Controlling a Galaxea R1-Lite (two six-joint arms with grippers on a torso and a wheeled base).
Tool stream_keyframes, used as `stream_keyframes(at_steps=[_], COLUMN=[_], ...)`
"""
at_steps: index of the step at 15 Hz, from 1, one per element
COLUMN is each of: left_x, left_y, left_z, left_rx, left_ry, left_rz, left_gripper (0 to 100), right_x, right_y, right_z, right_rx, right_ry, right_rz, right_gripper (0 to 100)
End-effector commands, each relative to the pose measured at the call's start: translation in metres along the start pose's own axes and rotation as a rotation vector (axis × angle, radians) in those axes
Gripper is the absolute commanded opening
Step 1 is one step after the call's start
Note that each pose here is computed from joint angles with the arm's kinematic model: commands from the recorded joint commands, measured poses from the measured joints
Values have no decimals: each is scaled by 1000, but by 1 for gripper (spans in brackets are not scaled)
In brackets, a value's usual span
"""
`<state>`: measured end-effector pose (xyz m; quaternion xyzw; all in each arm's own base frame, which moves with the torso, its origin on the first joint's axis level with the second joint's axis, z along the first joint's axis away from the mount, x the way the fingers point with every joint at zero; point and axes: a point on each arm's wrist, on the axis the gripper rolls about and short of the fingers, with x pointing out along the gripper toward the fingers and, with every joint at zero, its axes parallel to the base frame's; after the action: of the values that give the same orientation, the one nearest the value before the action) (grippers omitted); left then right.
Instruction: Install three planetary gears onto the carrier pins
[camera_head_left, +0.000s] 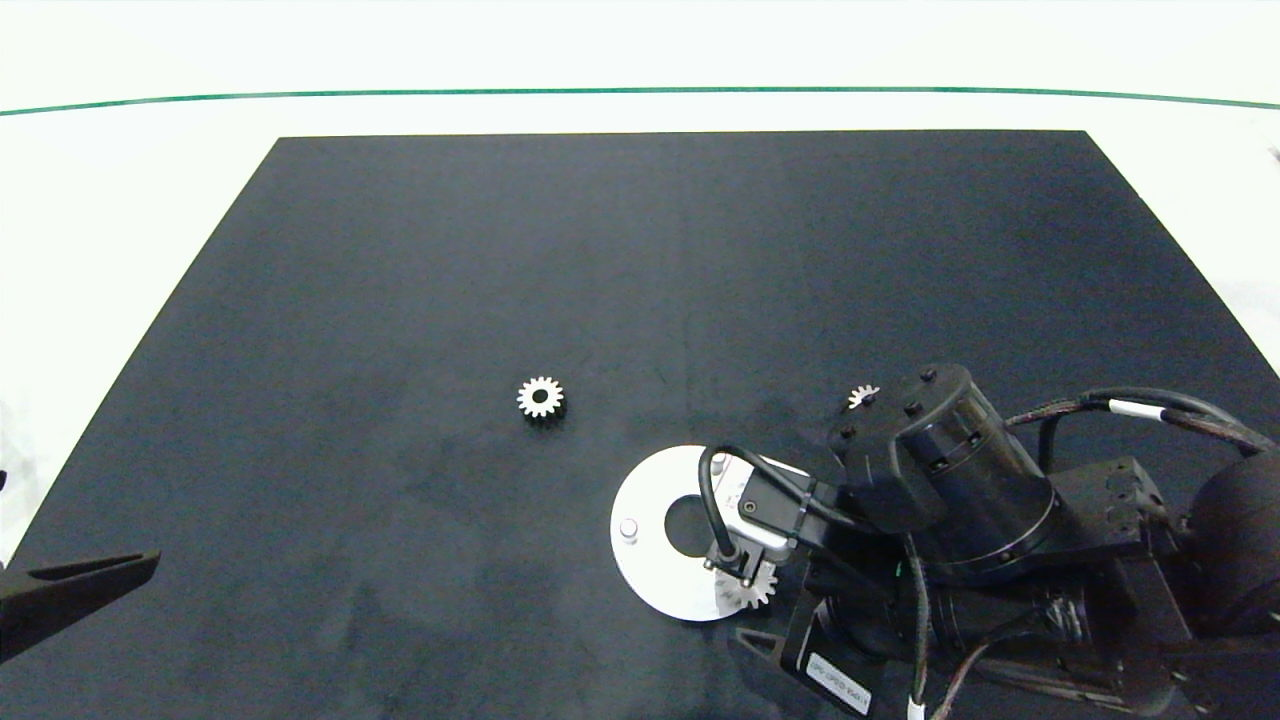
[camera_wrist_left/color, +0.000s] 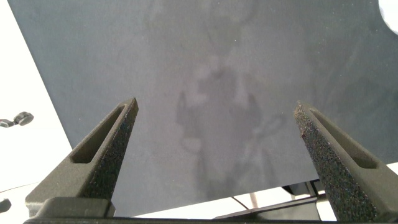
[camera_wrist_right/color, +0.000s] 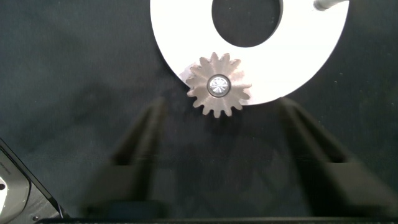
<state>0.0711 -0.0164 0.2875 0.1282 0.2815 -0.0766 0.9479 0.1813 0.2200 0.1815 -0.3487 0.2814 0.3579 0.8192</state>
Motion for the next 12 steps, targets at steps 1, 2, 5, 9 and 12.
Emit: stream_keyframes(at_steps=[1, 2, 5, 9, 12], left_x=[0, 0, 0, 0, 0], left_y=[0, 0, 0, 0, 0], left_z=[-1, -1, -1, -1, -1], left_rx=[2, 2, 3, 3, 3], left_ry=[4, 4, 5, 5, 5], left_rz=[1, 1, -1, -1, -1], left_gripper=[100, 100, 100, 100, 100], right_x=[-17, -24, -39, -51, -56], right_y=[-4, -6, -12, -29, -46], right_z=[-1, -3, -12, -17, -18], right_rx=[9, 14, 36, 86, 135], right_ry=[-40, -53, -71, -94, -105], right_rz=[-17, -24, -48, -103, -156], right_gripper=[100, 100, 100, 100, 100])
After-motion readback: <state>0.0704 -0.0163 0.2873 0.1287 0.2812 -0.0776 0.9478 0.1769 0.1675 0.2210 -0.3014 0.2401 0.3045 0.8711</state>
